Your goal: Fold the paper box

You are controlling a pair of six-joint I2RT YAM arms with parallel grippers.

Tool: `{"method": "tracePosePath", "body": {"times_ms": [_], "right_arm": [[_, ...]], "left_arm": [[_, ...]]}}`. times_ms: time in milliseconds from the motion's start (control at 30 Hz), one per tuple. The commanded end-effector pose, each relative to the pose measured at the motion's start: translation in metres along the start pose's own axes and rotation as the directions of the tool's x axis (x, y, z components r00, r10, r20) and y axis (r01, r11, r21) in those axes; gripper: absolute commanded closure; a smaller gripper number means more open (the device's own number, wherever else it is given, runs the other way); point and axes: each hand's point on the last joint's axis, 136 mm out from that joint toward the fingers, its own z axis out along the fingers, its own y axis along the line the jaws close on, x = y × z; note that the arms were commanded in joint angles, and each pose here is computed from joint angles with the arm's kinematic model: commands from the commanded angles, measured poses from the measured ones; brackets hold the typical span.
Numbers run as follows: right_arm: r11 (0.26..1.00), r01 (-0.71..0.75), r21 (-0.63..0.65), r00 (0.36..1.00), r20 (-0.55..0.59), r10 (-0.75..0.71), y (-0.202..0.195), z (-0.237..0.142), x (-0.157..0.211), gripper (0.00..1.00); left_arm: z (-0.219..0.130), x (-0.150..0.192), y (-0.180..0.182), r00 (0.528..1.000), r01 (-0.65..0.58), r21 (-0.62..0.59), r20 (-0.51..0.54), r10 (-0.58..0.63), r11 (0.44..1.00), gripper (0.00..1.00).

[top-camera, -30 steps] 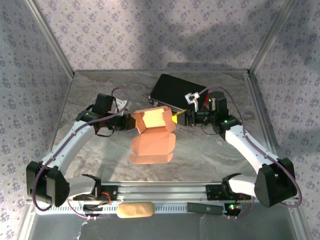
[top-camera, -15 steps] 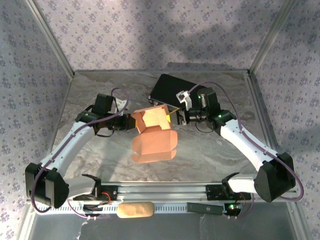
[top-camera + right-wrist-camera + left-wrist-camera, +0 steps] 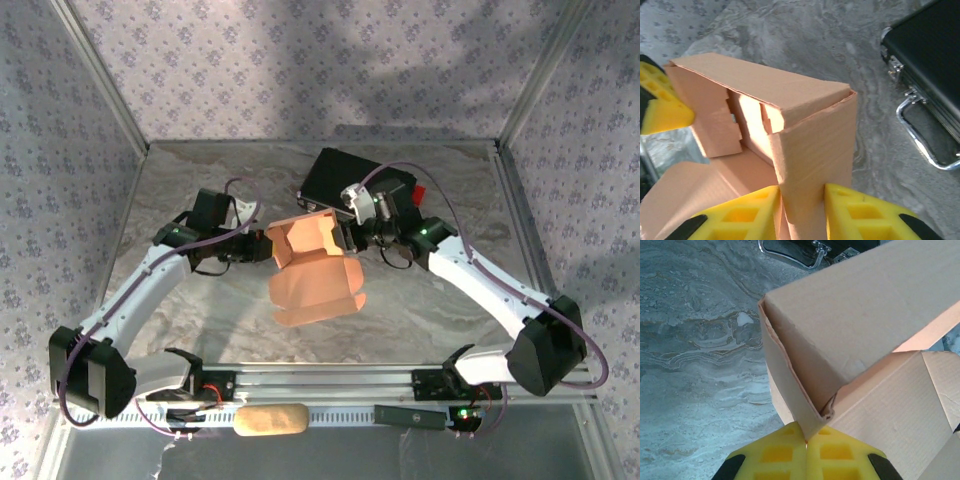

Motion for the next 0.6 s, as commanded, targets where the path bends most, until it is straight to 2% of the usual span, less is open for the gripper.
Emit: {"method": "tracePosePath", "body": {"times_ms": [0,200,367,467,533,567], "right_arm": [[0.996,0.038,0.078,0.999,-0.014,-0.037,-0.005,0.003,-0.004,0.75],[0.979,0.060,0.197,0.998,-0.041,-0.052,-0.009,0.017,-0.002,0.83],[0.930,0.057,0.362,0.998,-0.044,-0.044,-0.021,0.021,-0.008,1.00],[0.894,0.063,0.443,0.998,-0.047,-0.047,-0.027,0.021,-0.007,1.00],[0.892,0.060,0.449,0.998,-0.038,-0.047,-0.027,0.022,-0.009,1.00],[0.895,0.061,0.442,0.998,-0.037,-0.049,-0.026,0.024,-0.009,0.97]], "left_arm": [[-0.015,-0.013,-0.026,0.997,-0.058,0.063,0.051,0.055,0.996,1.00],[-0.012,-0.012,-0.029,0.997,-0.062,0.059,0.045,0.059,0.996,1.00],[-0.004,-0.011,-0.027,0.998,-0.061,0.033,0.034,0.060,0.998,1.00],[0.000,-0.009,-0.024,0.998,-0.055,0.009,0.025,0.055,0.998,1.00],[0.002,-0.008,-0.024,0.998,-0.055,0.009,0.024,0.055,0.998,1.00],[0.002,-0.008,-0.024,0.998,-0.056,0.008,0.025,0.056,0.998,1.00]]}}
